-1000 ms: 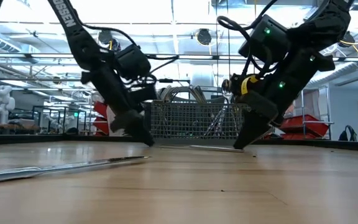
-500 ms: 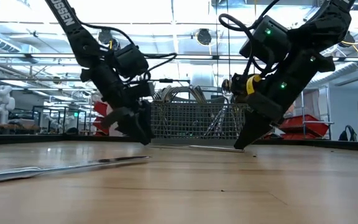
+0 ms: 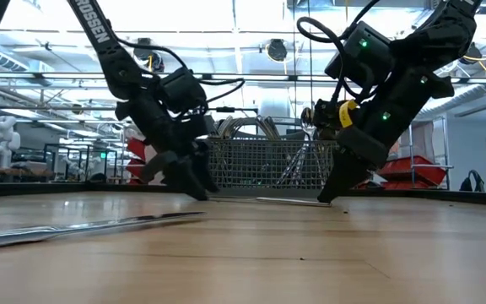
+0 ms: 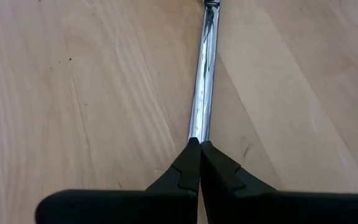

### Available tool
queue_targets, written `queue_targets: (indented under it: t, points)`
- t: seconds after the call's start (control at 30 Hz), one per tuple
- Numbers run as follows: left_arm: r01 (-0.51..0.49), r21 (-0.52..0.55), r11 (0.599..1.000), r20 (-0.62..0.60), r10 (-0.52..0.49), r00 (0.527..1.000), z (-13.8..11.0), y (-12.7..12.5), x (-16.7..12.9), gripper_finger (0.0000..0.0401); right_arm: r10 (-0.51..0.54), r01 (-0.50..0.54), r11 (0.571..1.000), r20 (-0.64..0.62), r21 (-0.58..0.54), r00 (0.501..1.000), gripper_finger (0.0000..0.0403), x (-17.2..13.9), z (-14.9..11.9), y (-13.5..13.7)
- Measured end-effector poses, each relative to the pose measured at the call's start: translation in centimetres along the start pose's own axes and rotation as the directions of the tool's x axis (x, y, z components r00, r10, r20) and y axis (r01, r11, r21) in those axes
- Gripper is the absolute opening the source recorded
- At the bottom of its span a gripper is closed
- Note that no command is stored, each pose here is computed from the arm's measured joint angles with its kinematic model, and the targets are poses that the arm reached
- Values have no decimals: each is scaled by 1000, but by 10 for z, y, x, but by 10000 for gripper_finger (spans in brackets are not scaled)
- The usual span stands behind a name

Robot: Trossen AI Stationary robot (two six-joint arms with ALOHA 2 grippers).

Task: Sort silverware
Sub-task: Put the silver table knife into the silverware organizer

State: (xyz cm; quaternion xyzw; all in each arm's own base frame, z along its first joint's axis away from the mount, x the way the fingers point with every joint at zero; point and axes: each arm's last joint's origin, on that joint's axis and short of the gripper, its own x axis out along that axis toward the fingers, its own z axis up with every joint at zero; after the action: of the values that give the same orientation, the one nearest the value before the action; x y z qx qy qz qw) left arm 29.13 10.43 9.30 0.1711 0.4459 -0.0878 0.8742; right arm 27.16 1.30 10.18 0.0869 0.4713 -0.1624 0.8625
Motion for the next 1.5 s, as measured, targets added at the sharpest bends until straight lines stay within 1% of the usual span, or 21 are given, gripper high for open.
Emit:
queue_targets:
  t: [0.13, 0.37, 0.5, 0.63, 0.73, 0.8, 0.87, 0.93, 1.07, 1.23, 1.3, 1.37, 1.43, 1.5]
  points:
    - [51, -2, 999, 40, -51, 998, -1, -2, 5, 179, 1, -1, 1000, 0, -7, 1000, 0, 0, 0, 0]
    - [102, -31, 994, 65, -100, 993, -4, -2, 6, 71, 7, -7, 1000, -3, -25, 1000, 0, 0, 0, 0]
    - [112, -30, 993, 67, -109, 992, -4, -3, 8, 13, 13, -13, 1000, -4, -26, 1000, 0, 0, 0, 1]
    - [92, -40, 995, 55, -90, 994, -3, -4, 8, 7, 15, -15, 1000, -2, -26, 1000, 0, -1, 0, 1]
    - [33, -112, 993, 37, -29, 999, 0, -2, 3, 5, 14, -14, 999, -2, -30, 1000, 0, -1, 0, 1]
    - [-20, -121, 992, 24, 23, 999, 3, 1, -5, 11, 14, -14, 999, -3, -36, 1000, 0, -1, 0, 1]
    - [-67, -101, 993, 8, 68, 998, 4, 4, -13, 26, 14, -14, 999, -4, -47, 1000, 0, -1, 0, 1]
    - [-83, -96, 992, -13, 82, 997, 5, 5, -21, 47, 20, -21, 998, -10, -53, 1000, 0, -1, 0, 1]
    - [-53, -114, 992, -54, 47, 997, 5, 8, -26, 101, 25, -26, 998, -13, -63, 1000, 0, -1, -1, 2]
    - [-52, -119, 992, -39, 48, 998, 5, 11, -27, 178, 33, -34, 995, -20, -94, 999, 0, -2, -2, 3]
    - [-24, -121, 992, -26, 21, 999, 5, 10, -27, 205, 33, -35, 994, -27, -101, 999, 0, -2, -2, 3]
    - [28, -128, 991, -14, -30, 999, 5, 7, -27, 227, 39, -42, 993, -35, -108, 999, 0, -2, -3, 3]
    - [85, -139, 987, -9, -87, 996, 4, 4, -27, 240, 42, -47, 992, -40, -116, 998, 0, -2, -3, 3]
    - [129, -152, 980, -15, -133, 991, 2, 2, -28, 245, 42, -47, 992, -44, -120, 998, 0, -2, -3, 3]
